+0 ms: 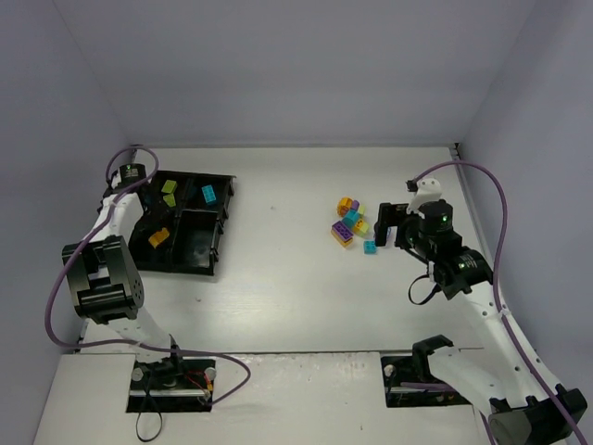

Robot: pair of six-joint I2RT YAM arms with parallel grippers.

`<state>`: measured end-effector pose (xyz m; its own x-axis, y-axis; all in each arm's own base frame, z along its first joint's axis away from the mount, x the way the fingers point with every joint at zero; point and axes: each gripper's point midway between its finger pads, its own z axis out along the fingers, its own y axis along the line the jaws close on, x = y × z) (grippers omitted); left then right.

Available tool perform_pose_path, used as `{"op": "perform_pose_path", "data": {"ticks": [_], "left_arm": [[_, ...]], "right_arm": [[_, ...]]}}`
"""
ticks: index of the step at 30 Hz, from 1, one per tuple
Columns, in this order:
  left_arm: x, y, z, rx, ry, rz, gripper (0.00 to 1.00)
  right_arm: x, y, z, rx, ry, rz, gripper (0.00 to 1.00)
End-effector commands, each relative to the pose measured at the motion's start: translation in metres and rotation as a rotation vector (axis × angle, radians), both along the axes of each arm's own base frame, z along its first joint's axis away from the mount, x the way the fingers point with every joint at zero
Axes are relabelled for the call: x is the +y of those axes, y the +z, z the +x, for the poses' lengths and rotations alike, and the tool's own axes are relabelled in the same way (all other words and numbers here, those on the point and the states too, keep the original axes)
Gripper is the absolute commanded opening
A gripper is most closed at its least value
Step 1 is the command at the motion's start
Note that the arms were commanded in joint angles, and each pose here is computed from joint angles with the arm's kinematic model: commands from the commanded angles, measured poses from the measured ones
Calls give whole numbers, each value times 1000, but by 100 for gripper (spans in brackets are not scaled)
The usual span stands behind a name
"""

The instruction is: Sort the legos into containers by color

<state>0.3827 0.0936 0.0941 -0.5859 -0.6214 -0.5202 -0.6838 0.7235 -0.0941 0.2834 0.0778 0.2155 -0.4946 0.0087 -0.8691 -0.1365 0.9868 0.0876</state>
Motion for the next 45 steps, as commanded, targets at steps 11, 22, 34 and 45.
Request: {"op": "perform_pose_path", "data": {"ticks": [11,22,34,45], "left_arm": [[-110,100,31,-243,-401,49,71],[-282,141,44,-348,-992,77,72],[-467,103,12,-349,-1521,46,84],[-533,55,11,-302,-1655,45,84]], "right_arm": [[1,12,15,-50,-21,3,100],[1,21,11,-78,-23,19,100],[-7,21,3,-83,-50,17,100],[-16,20,-8,-80,-75,-4,100]]}}
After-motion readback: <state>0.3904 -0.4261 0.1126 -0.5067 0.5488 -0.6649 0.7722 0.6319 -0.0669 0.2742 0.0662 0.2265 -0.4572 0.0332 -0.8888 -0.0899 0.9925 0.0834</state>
